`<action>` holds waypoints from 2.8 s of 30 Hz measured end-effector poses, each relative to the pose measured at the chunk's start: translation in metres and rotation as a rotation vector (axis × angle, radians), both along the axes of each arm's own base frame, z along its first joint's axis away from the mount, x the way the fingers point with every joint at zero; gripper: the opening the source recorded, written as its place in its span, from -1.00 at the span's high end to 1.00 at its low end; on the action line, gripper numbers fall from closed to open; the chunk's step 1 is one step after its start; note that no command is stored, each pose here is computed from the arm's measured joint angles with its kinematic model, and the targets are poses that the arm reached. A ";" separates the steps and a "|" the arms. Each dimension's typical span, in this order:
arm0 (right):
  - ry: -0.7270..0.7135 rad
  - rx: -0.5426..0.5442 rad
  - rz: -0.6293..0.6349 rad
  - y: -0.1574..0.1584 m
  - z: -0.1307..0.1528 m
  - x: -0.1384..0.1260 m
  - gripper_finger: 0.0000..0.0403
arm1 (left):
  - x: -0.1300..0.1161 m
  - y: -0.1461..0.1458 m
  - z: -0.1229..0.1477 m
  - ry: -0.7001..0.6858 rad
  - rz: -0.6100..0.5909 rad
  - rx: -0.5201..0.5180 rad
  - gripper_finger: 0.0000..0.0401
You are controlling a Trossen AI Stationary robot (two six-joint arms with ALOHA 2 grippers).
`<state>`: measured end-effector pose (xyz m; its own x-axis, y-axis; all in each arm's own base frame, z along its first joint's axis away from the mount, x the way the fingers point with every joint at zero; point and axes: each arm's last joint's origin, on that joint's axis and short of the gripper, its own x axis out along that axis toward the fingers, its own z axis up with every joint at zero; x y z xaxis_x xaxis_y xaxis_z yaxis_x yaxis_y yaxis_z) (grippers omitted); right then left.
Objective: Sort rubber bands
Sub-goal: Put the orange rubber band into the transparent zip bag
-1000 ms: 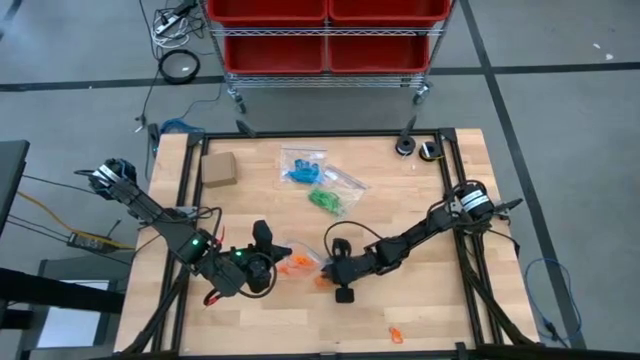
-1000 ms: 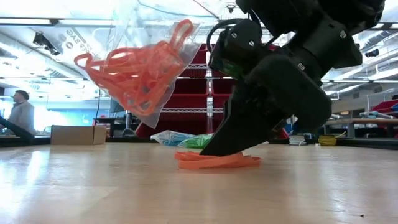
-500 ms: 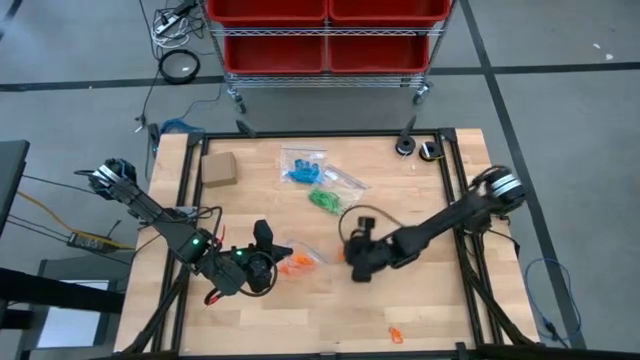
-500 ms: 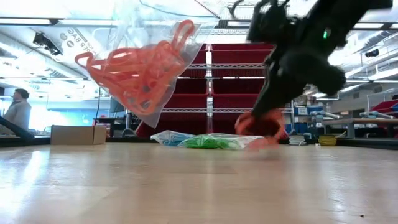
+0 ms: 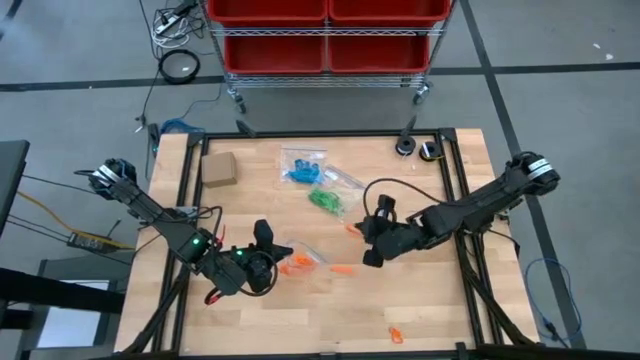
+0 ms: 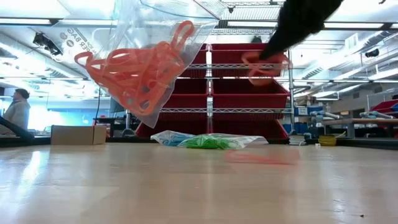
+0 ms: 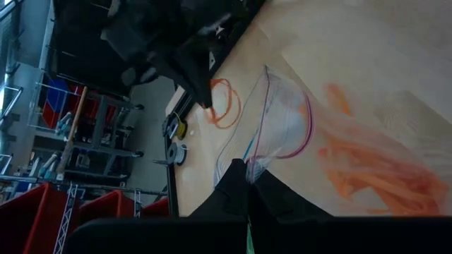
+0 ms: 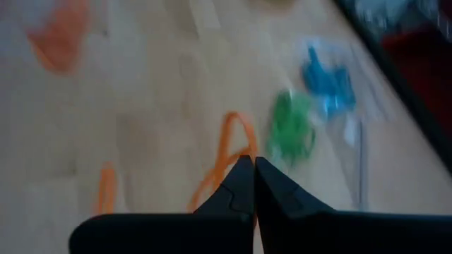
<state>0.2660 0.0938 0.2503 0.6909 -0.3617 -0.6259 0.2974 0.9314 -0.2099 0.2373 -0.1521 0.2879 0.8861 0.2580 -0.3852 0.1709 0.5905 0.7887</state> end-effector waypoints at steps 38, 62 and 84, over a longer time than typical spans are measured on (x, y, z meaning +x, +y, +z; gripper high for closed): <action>0.414 0.132 -0.006 0.008 -0.105 0.022 0.81 | 0.000 0.000 0.000 -0.001 -0.010 -0.013 1.00; 0.256 0.223 -0.108 -0.015 -0.128 0.021 0.62 | 0.000 -0.001 0.000 -0.001 -0.010 -0.013 0.97; 0.046 0.224 -0.022 -0.011 -0.052 -0.005 0.79 | 0.000 0.000 0.000 -0.001 -0.010 -0.014 0.97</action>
<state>0.2615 0.0831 0.1980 0.6536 -0.2247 -0.7227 0.3129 0.9497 -0.0123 0.2376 -0.1525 0.2880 0.8888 0.2442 -0.3879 0.1760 0.5995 0.7808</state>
